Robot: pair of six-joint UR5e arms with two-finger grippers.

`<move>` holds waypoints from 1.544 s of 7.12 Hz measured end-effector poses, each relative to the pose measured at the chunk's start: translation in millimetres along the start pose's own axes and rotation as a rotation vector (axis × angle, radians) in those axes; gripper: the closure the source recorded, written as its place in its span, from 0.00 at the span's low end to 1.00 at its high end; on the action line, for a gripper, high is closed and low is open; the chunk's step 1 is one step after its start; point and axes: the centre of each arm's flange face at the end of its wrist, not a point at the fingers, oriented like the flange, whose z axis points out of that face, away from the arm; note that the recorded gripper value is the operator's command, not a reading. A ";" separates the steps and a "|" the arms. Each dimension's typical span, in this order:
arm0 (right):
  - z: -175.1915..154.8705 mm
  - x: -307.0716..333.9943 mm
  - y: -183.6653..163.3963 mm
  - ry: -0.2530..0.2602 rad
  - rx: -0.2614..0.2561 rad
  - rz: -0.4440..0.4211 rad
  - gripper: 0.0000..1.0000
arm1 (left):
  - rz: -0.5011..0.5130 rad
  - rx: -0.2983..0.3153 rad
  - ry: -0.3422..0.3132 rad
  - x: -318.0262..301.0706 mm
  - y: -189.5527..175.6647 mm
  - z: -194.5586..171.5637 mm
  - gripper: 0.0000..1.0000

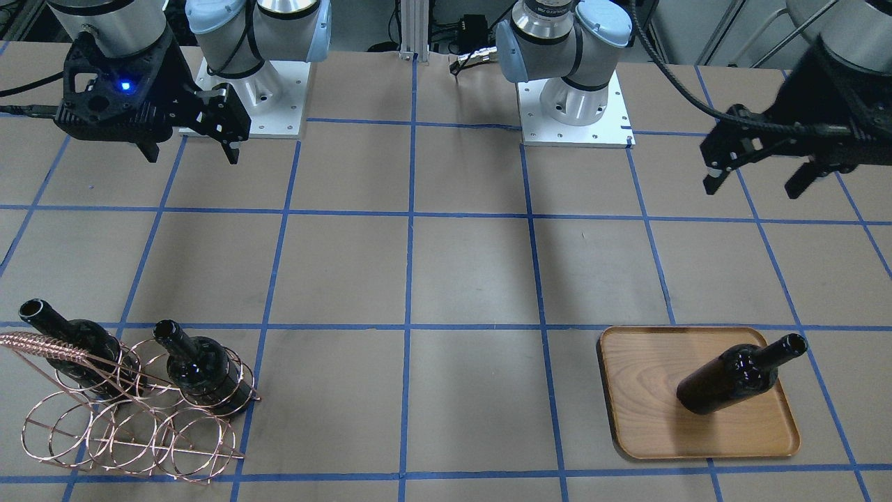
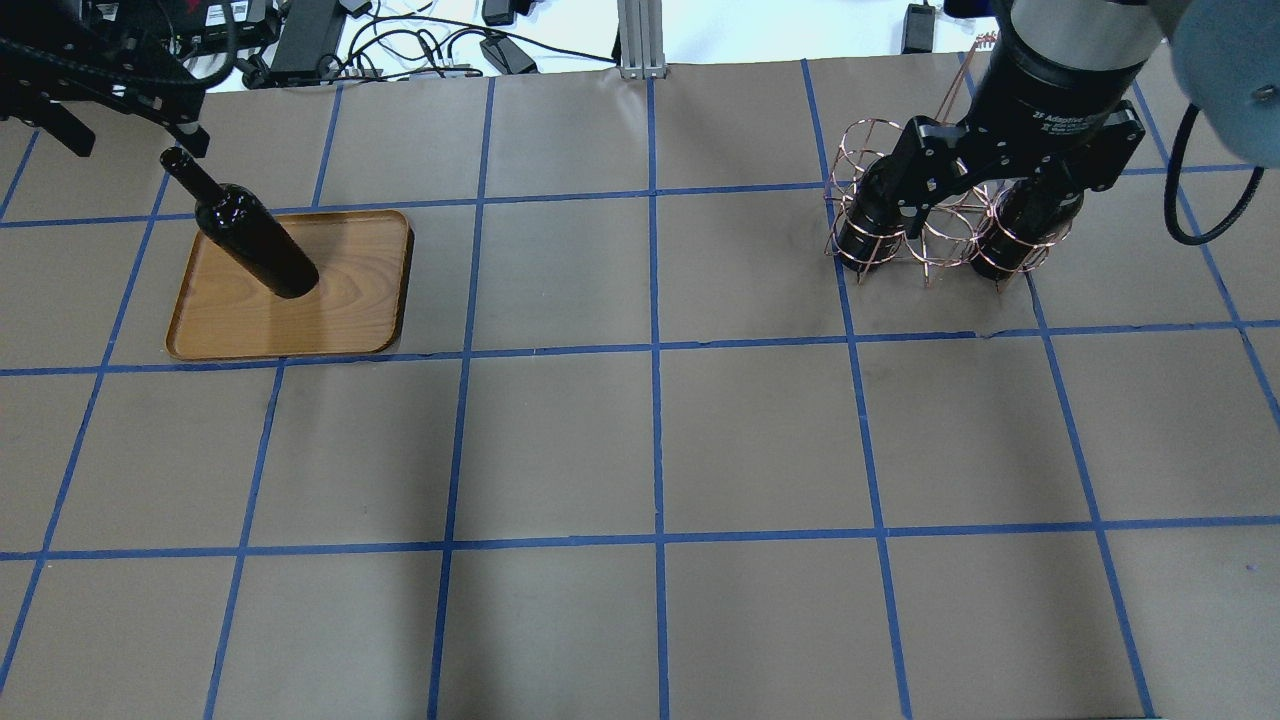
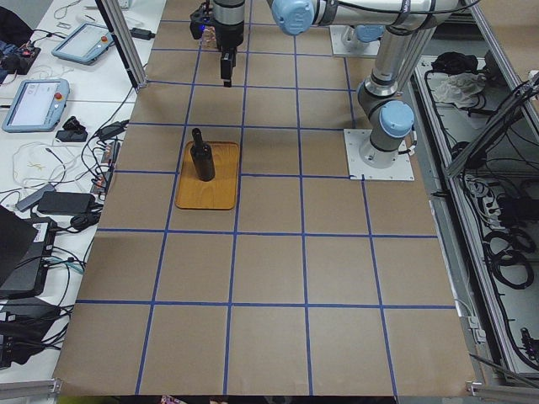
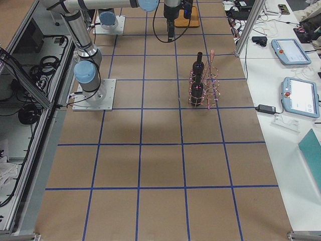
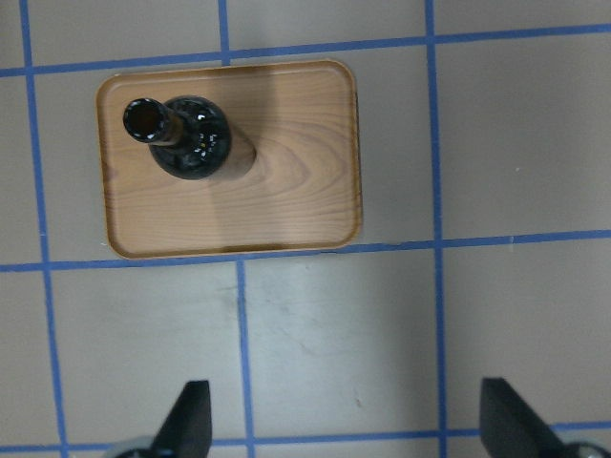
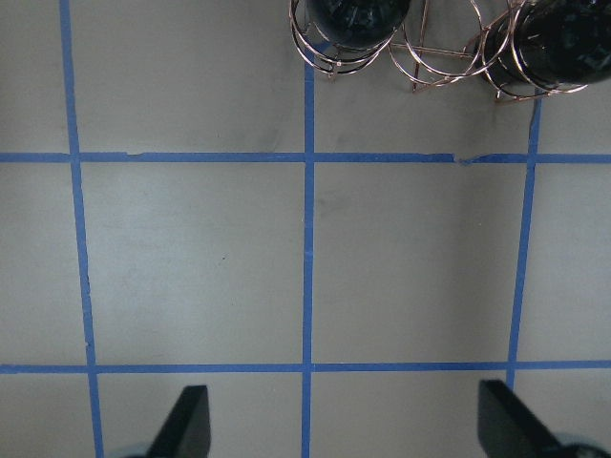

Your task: Take wine from basket and place on tray

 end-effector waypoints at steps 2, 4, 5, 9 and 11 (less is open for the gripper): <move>-0.1 0.2 -0.1 0.001 0.000 -0.002 0.00 | -0.010 0.065 -0.083 95.3 17.4 15.7 0.00; -7.6 0.9 -8.3 0.002 0.077 -0.001 0.00 | 0.019 0.095 -0.071 129.3 23.4 16.8 0.00; -11.0 1.2 -12.7 0.004 0.116 -0.001 0.00 | 0.009 0.079 -0.018 129.9 19.5 11.4 0.00; -10.8 1.1 -14.5 0.002 0.126 -0.002 0.00 | -0.070 -0.042 0.073 96.6 15.7 1.7 0.00; -7.6 0.9 -14.3 0.001 0.119 -0.001 0.00 | -0.066 -0.043 0.038 94.1 26.3 5.8 0.00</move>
